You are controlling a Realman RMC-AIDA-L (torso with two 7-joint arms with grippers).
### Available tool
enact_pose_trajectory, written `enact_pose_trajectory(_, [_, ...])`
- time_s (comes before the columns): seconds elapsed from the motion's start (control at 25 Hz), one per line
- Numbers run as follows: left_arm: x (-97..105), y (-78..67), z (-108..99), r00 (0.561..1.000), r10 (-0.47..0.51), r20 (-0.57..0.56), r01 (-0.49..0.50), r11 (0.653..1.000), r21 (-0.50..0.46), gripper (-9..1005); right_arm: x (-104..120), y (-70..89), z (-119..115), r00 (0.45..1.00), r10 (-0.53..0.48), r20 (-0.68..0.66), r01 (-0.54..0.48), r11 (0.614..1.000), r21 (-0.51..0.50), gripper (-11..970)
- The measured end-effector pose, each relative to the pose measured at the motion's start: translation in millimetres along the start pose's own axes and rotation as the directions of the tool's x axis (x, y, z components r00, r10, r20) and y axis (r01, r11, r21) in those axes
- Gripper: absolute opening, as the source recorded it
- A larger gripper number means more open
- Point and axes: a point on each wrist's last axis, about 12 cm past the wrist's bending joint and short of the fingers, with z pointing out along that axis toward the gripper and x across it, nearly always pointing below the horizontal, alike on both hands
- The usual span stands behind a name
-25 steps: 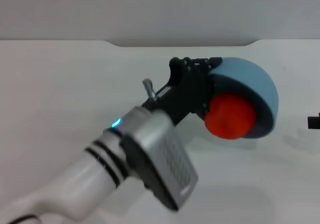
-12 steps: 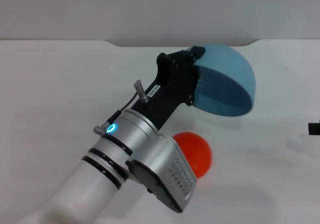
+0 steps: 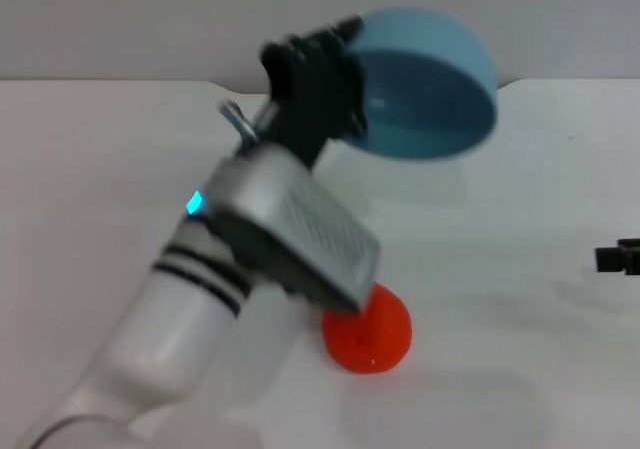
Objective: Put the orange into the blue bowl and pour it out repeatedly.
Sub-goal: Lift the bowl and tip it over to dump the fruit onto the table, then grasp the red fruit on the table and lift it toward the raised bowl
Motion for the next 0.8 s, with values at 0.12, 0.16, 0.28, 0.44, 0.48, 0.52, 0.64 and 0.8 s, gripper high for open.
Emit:
enact_pose_trajectory(0.12, [3.2, 19.3, 14.0, 0.982, -0.162, -0.1, 0.164, 0.986, 0.008, 0, -4.2, 3.0, 9.8, 0.999, -0.036, -0.026, 0.035, 0.999, -0.025, 553])
enact_pose_trajectory(0.16, [6.5, 28.0, 19.7, 0.963, -0.23, -0.137, 0.236, 0.972, 0.024, 0, -8.3, 5.7, 18.1, 0.997, -0.071, -0.041, 0.07, 0.997, -0.04, 553])
enact_pose_trajectory(0.28, [24.3, 56.4, 34.6, 0.859, -0.455, -0.234, 0.487, 0.868, 0.098, -1, -12.1, 9.0, 27.8, 0.992, -0.108, -0.061, 0.105, 0.993, -0.051, 555])
enact_pose_trajectory(0.44, [51.5, 88.1, 41.7, 0.585, -0.73, -0.354, 0.811, 0.538, 0.23, -1, -18.5, 17.1, 47.2, 0.978, -0.181, -0.103, 0.175, 0.982, -0.067, 556])
enact_pose_trajectory(0.48, [60.6, 95.9, 42.9, 0.509, -0.764, -0.396, 0.861, 0.452, 0.233, -1, -22.1, 21.0, 59.0, 0.968, -0.218, -0.126, 0.211, 0.975, -0.066, 556])
enact_pose_trajectory(0.52, [67.7, 101.6, 42.7, 0.443, -0.782, -0.438, 0.896, 0.376, 0.236, -1, -22.1, 21.0, 59.0, 0.968, -0.218, -0.126, 0.211, 0.975, -0.066, 557])
enact_pose_trajectory(0.64, [98.0, 126.6, 37.2, 0.238, -0.79, -0.565, 0.971, 0.183, 0.153, -1, -28.4, 29.0, 77.6, 0.944, -0.291, -0.158, 0.283, 0.957, -0.069, 558])
enact_pose_trajectory(0.8, [120.4, 145.6, 18.1, 0.079, -0.706, -0.704, 0.995, 0.104, 0.007, -1, -35.0, 45.3, 102.1, 0.9, -0.406, -0.161, 0.393, 0.913, -0.108, 559])
